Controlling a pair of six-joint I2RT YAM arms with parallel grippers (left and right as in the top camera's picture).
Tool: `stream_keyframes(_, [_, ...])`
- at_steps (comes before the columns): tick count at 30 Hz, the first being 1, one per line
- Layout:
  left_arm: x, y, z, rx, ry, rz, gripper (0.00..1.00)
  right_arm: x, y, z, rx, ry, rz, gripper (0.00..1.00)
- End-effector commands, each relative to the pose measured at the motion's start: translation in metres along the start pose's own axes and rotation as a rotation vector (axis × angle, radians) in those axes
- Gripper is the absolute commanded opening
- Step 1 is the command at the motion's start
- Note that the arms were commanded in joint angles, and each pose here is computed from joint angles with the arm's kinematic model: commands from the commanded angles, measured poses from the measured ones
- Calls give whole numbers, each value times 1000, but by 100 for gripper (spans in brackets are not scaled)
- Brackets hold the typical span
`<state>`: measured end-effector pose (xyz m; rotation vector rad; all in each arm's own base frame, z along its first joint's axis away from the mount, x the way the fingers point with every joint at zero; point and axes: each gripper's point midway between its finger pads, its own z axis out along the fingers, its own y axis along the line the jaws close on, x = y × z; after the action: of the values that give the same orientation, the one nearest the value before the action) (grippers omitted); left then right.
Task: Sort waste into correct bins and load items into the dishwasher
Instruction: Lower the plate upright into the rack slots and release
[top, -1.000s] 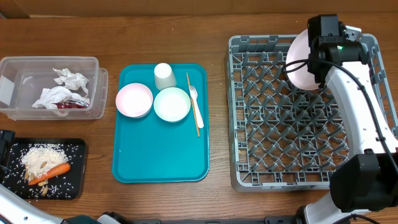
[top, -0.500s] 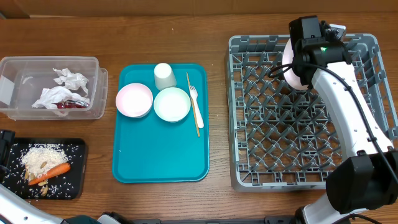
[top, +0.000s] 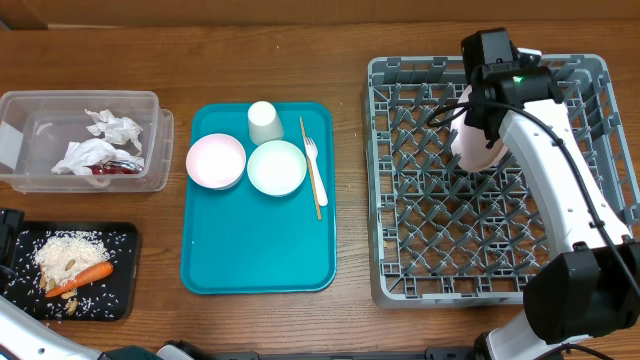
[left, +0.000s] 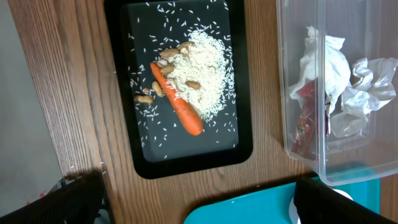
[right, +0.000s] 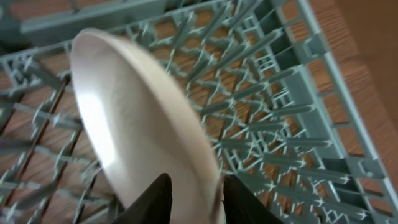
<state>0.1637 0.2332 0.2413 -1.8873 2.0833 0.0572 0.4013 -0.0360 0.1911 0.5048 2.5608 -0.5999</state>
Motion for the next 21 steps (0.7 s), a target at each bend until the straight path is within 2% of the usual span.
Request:
stream_keyframes(1, [0,0,-3,8,-9,-10,100,-1,15,-16,-122,20,17,34])
stream_keyframes(4, [0,0,-3,8,-9,-10,100,-8,21,-43,-238,19,44,46])
stream_keyframes(6, [0,0,-3,8,-9,-10,100,-19,19,-69,-311,-15,70,59])
stream_keyframes(7, [0,0,-3,8,-9,-10,100,-24,16,-78,-328,-34,84,80])
stream_keyframes(9, [0,0,-3,8,-9,-10,100,-36,9,-102,-368,-87,111,88])
stream_keyframes(11, [0,0,-3,8,-9,-10,100,-45,0,-121,-391,-133,133,100])
stream_keyframes(14, [0,0,-3,8,-9,-10,100,-55,-14,-149,-429,-193,191,100])
stream_keyframes(21, [0,0,-3,8,-9,-10,100,-52,-17,-175,-526,-216,225,100])
